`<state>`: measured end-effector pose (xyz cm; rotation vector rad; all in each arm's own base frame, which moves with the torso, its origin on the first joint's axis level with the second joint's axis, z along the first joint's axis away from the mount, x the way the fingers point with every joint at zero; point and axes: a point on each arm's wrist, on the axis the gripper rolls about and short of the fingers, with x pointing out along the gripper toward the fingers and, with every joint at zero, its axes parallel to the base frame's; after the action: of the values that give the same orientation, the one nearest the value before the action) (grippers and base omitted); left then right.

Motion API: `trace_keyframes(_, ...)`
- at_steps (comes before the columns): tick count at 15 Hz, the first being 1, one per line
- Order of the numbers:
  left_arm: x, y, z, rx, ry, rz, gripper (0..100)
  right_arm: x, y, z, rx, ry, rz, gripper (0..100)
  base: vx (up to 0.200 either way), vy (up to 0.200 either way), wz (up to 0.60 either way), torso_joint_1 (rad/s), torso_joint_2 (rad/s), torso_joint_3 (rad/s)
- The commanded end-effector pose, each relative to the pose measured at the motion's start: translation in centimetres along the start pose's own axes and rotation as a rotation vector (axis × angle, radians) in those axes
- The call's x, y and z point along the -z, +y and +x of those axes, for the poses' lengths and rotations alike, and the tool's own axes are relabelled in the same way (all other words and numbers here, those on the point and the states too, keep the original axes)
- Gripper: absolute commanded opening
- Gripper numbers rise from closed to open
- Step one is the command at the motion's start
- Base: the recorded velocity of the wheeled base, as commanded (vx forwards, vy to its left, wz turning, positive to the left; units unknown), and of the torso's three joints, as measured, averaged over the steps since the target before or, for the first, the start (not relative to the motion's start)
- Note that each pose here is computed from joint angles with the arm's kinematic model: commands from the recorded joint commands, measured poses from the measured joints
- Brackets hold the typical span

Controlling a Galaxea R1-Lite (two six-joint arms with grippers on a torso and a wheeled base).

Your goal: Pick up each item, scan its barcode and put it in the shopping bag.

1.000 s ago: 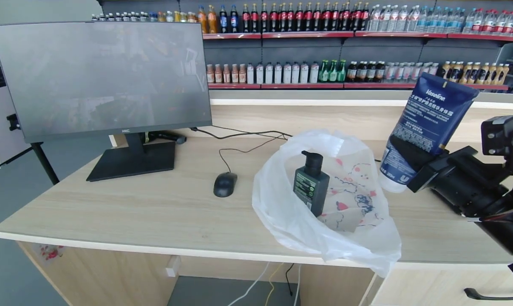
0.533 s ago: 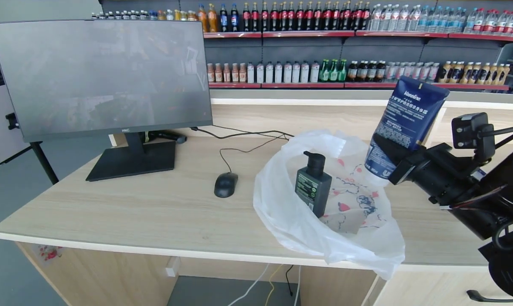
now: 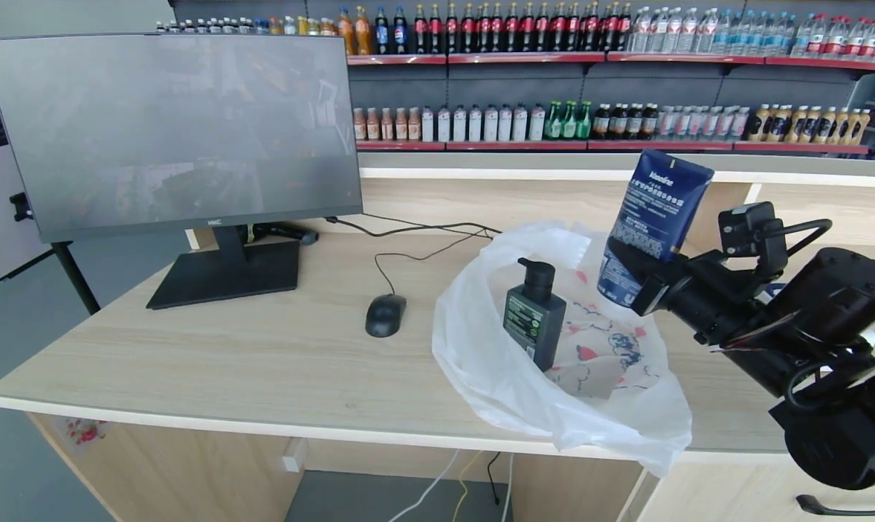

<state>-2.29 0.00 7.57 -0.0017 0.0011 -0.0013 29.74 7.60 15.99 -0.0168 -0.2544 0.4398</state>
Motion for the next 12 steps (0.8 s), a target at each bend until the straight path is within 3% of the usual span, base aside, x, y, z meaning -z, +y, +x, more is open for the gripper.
trace_keyframes(1, 0.0, 0.0, 0.0, 0.0, -0.001, 0.0, 100, 0.4, -0.1, 1.0, -0.014, -0.009, -0.018, 0, 0.0, 0.0, 0.0, 0.0, 0.0, 0.0)
trace_keyframes(3, 0.0, 0.0, 0.0, -0.001, -0.001, -0.001, 100, 0.7, 0.1, 1.6, -0.073, -0.016, -0.05, 0, 0.0, 0.0, 0.0, 0.0, 0.0, 0.0)
trace_keyframes(12, 0.0, 0.0, 0.0, 0.0, -0.001, 0.0, 100, 3.8, 0.8, 1.2, -0.099, 0.092, -0.03, 0, 0.0, 0.0, 0.0, 0.0, 0.0, 0.0)
